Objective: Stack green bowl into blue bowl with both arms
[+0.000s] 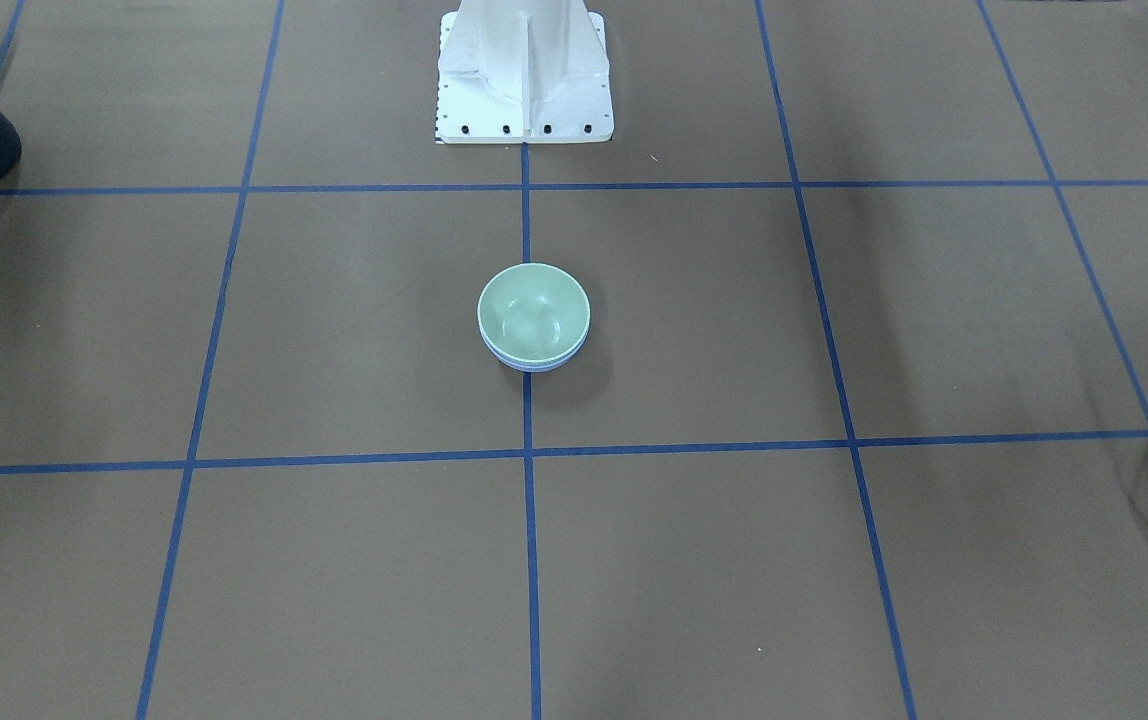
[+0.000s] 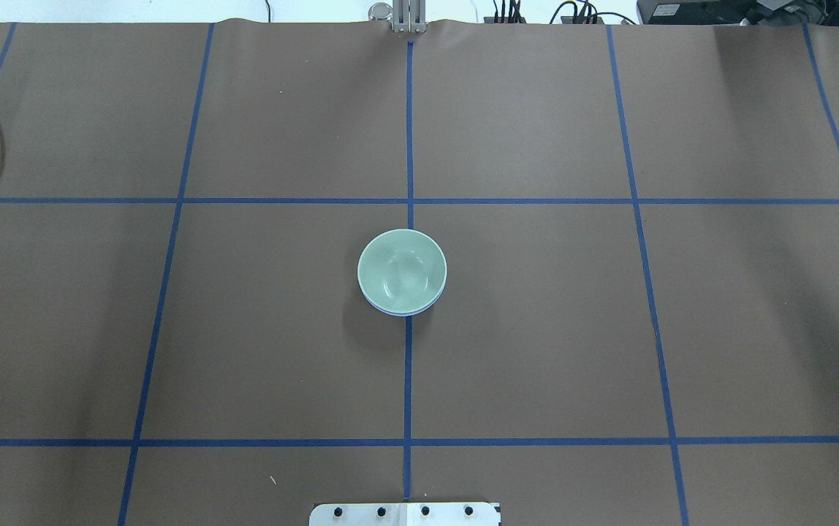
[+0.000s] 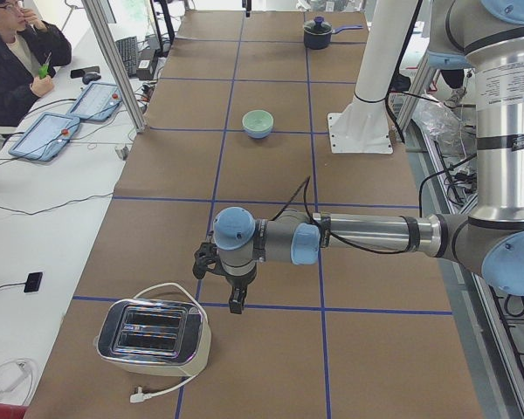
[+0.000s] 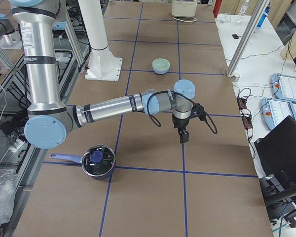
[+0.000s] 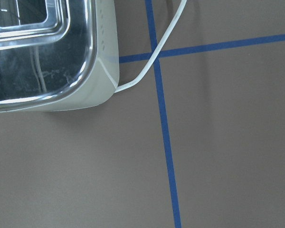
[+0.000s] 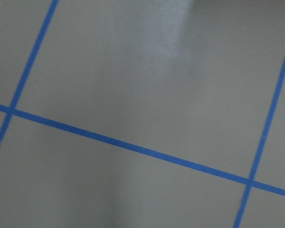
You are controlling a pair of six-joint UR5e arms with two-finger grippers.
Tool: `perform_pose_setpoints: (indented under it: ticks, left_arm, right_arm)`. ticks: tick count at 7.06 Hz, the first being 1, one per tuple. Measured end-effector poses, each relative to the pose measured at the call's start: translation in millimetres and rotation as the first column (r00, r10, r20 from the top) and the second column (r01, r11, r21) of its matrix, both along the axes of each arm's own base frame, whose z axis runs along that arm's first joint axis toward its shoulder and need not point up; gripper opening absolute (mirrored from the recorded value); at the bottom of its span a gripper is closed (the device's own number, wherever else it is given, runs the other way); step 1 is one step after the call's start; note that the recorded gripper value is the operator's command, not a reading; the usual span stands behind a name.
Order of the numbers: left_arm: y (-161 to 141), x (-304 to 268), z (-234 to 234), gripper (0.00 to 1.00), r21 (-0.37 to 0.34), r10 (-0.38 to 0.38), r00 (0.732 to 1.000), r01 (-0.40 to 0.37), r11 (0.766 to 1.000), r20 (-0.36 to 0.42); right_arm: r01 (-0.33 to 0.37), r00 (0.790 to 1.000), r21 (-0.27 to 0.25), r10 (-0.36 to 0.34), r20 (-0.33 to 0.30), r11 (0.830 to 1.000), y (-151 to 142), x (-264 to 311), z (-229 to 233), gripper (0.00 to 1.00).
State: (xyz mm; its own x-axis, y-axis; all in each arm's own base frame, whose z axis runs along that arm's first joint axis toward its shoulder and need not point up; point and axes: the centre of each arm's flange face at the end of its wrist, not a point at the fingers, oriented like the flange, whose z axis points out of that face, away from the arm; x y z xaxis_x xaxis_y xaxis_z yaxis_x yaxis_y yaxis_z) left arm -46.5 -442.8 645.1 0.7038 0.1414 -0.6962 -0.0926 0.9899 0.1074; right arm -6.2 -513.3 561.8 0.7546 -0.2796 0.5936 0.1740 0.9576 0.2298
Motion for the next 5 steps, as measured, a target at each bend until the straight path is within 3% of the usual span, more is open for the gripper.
perform_pose_setpoints:
  ticks: [2,5]
  left_arm:
    - [1,0,-1,0.98,0.008,0.006,1.0,-0.006,1.0,-0.004]
    - [3,0,-1,0.98,0.008,0.006,1.0,-0.006,1.0,-0.004]
  right_arm:
    - [-0.033,0.999,-0.07,0.032,-0.013,0.997,45,40,52,1.0]
    - [-0.06,0.998,-0.109,0.057,-0.026,0.992,62,50,69,1.0]
